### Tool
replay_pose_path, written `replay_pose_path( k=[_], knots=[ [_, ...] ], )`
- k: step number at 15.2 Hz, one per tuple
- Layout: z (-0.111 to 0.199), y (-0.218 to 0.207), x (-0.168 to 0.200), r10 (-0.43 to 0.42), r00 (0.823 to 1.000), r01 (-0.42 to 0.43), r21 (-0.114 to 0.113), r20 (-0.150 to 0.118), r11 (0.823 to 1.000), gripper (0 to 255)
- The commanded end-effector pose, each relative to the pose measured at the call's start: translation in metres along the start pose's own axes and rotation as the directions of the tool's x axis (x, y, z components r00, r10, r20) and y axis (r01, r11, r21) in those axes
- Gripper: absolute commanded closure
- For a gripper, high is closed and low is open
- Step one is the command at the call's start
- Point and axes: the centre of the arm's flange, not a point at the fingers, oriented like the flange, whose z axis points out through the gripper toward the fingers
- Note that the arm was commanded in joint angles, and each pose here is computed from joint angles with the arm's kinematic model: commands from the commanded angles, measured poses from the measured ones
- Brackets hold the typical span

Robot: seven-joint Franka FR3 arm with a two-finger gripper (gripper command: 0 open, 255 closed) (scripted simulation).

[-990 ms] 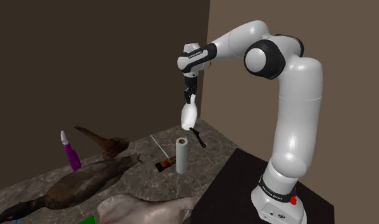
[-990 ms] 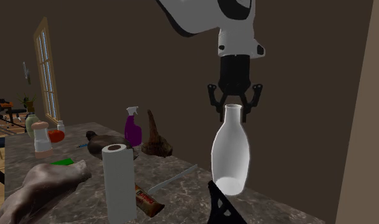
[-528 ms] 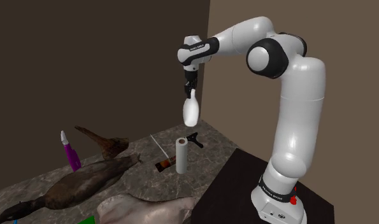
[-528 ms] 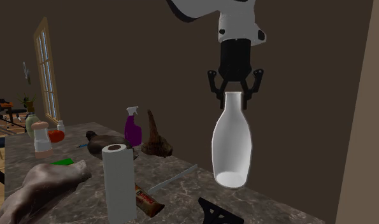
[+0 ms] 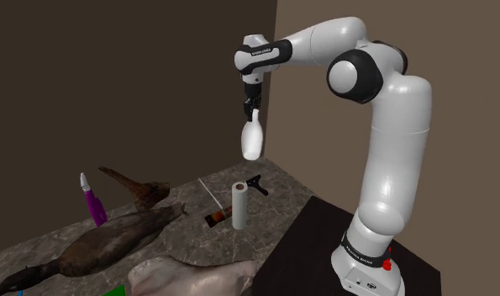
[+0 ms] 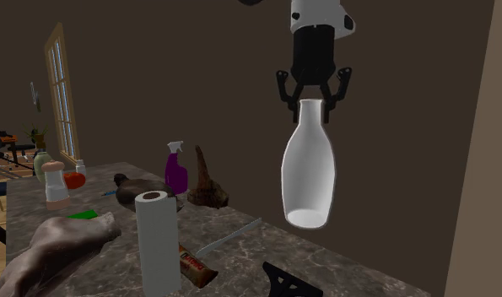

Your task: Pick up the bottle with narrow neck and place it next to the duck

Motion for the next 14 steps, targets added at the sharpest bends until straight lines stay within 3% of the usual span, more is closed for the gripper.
replay_pose_path(
  k=[1,14],
  knots=[
    [-0.01,-0.001,0.0,0.0,1.0,0.0,0.0,0.0,1.0,255],
    [-0.079,0.0,-0.002,0.0,1.0,0.0,0.0,0.0,1.0,255]
  ],
)
